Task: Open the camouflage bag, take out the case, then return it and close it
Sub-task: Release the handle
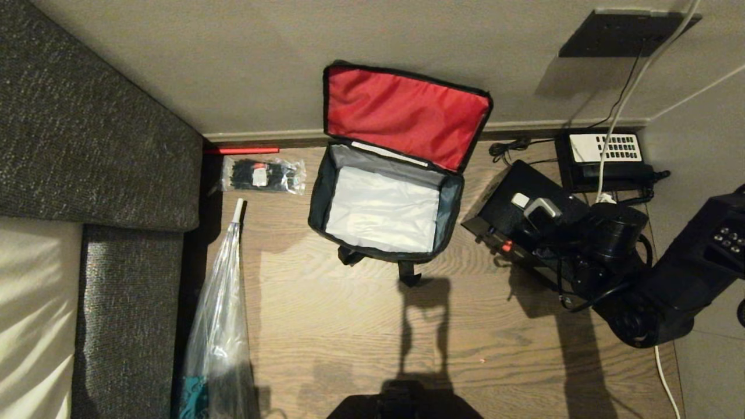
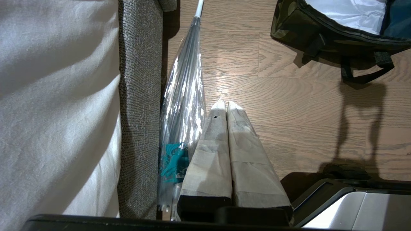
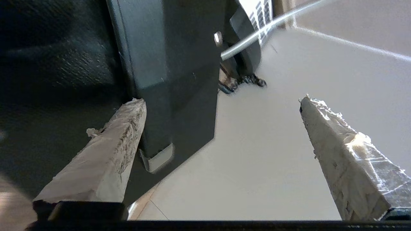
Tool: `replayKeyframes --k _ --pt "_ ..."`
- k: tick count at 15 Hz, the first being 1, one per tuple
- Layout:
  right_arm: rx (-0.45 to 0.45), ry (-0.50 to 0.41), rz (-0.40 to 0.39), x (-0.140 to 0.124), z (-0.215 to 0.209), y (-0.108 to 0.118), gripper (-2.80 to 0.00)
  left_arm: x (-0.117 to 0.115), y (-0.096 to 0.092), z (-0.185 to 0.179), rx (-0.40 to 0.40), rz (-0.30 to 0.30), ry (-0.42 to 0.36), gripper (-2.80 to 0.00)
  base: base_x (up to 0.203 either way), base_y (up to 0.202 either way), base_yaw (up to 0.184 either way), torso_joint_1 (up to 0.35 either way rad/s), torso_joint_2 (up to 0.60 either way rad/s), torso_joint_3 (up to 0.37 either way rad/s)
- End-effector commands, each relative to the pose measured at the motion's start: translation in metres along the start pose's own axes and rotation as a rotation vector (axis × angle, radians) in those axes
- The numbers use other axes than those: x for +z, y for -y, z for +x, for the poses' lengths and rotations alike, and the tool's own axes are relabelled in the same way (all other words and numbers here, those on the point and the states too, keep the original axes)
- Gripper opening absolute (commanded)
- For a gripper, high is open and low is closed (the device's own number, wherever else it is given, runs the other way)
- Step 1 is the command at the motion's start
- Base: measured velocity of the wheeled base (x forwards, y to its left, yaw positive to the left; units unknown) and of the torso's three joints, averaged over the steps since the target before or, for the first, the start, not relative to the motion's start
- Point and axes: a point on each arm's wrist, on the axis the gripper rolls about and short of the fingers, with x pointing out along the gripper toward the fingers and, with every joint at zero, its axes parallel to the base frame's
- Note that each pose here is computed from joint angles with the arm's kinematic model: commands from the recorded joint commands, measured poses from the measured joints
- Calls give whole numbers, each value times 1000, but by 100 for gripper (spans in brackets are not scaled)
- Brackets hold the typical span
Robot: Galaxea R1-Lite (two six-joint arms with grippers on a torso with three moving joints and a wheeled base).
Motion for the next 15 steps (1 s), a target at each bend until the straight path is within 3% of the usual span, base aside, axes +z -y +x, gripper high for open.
replayKeyframes --k 1,5,9,15 --pt "33 -5 4 1 -11 5 0 -1 0 0 1 -1 -1 -280 0 0 0 0 0 0" --pt "28 -1 27 3 -9 1 0 -1 0 0 1 -1 -1 -280 0 0 0 0 0 0" --pt "-42 16 68 10 10 -3 0 -1 0 0 1 -1 -1 -280 0 0 0 0 0 0" --pt "-150 5 49 8 39 4 0 -1 0 0 1 -1 -1 -280 0 0 0 0 0 0"
